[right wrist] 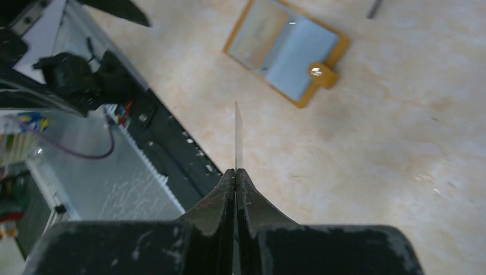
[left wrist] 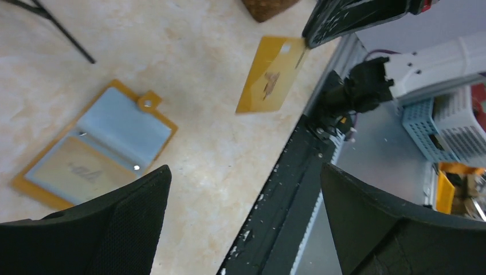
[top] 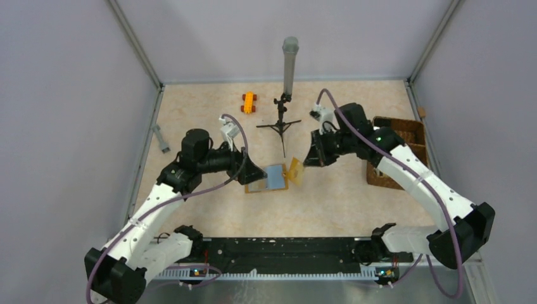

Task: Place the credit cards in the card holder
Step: Insert the credit card into the card holder.

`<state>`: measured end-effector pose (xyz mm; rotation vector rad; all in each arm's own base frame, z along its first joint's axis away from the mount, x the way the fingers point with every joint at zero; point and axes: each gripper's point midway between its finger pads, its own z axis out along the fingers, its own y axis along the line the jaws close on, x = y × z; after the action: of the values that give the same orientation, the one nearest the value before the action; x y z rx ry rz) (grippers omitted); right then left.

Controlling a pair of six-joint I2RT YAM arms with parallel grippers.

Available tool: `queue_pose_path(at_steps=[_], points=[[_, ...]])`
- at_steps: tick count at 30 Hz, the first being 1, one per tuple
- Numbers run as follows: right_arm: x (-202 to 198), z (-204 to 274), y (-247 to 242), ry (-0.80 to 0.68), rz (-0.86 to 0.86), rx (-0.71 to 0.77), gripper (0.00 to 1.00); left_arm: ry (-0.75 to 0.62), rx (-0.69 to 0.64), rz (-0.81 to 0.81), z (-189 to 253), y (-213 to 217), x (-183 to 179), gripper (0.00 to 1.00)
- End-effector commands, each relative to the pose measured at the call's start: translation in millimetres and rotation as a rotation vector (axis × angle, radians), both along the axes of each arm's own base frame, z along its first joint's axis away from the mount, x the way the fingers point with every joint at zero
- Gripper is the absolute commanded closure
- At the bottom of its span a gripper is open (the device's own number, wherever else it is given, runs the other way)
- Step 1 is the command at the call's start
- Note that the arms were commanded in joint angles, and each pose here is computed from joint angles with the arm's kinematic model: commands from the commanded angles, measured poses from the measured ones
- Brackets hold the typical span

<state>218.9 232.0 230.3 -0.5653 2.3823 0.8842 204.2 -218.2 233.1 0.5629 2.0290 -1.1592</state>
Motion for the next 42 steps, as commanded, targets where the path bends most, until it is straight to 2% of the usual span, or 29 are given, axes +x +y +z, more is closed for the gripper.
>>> queue_pose_path(at_steps=[1,7,10,12,14,16,18,20,21,22,23,24,26,28,30,33,36,40,42], points=[[-45,37,57,-0.054,0.344,0.213,1.00,-0.028,-0.135,-0.185,20,-28,-27,0.01],[-65,63,74,-0.084,0.482,0.335,1.00,0.003,-0.157,-0.278,21,-37,-42,0.02],[-65,68,77,-0.101,0.494,0.349,1.00,0.027,-0.192,-0.356,25,-41,-56,0.11],[-64,68,77,-0.109,0.493,0.350,1.00,0.044,-0.217,-0.401,28,-43,-64,0.31],[-64,68,79,-0.107,0.500,0.352,1.00,0.056,-0.240,-0.424,31,-45,-69,0.42],[-63,68,80,-0.109,0.503,0.355,1.00,0.070,-0.250,-0.434,31,-46,-72,0.57],[-62,66,81,-0.107,0.499,0.354,1.00,0.057,-0.262,-0.438,33,-48,-71,0.74],[-59,66,83,-0.106,0.488,0.362,1.00,0.060,-0.261,-0.427,31,-50,-70,0.96],[-58,66,84,-0.103,0.477,0.365,1.00,0.056,-0.259,-0.414,31,-50,-68,1.00],[-54,65,85,-0.100,0.454,0.363,0.92,0.049,-0.256,-0.388,30,-50,-65,1.00],[-49,62,85,-0.093,0.417,0.358,0.75,0.035,-0.256,-0.353,30,-49,-61,1.00],[-45,58,86,-0.089,0.389,0.354,0.63,0.012,-0.266,-0.321,32,-49,-57,1.00],[-41,48,86,-0.076,0.348,0.353,0.46,-0.024,-0.296,-0.244,33,-47,-49,1.00],[-38,40,89,-0.061,0.318,0.371,0.39,-0.041,-0.336,-0.189,37,-46,-42,1.00],[-41,33,92,-0.025,0.317,0.397,0.39,-0.041,-0.367,-0.142,41,-46,-36,1.00],[-45,31,96,0.004,0.323,0.452,0.44,-0.048,-0.370,-0.093,40,-44,-28,1.00],[-48,31,99,0.026,0.327,0.500,0.56,-0.047,-0.369,-0.052,38,-42,-23,1.00],[-47,32,101,0.023,0.308,0.538,0.80,-0.041,-0.370,-0.019,35,-40,-19,1.00],[-44,31,101,0.022,0.286,0.545,1.00,-0.036,-0.362,-0.001,32,-39,-17,1.00]])
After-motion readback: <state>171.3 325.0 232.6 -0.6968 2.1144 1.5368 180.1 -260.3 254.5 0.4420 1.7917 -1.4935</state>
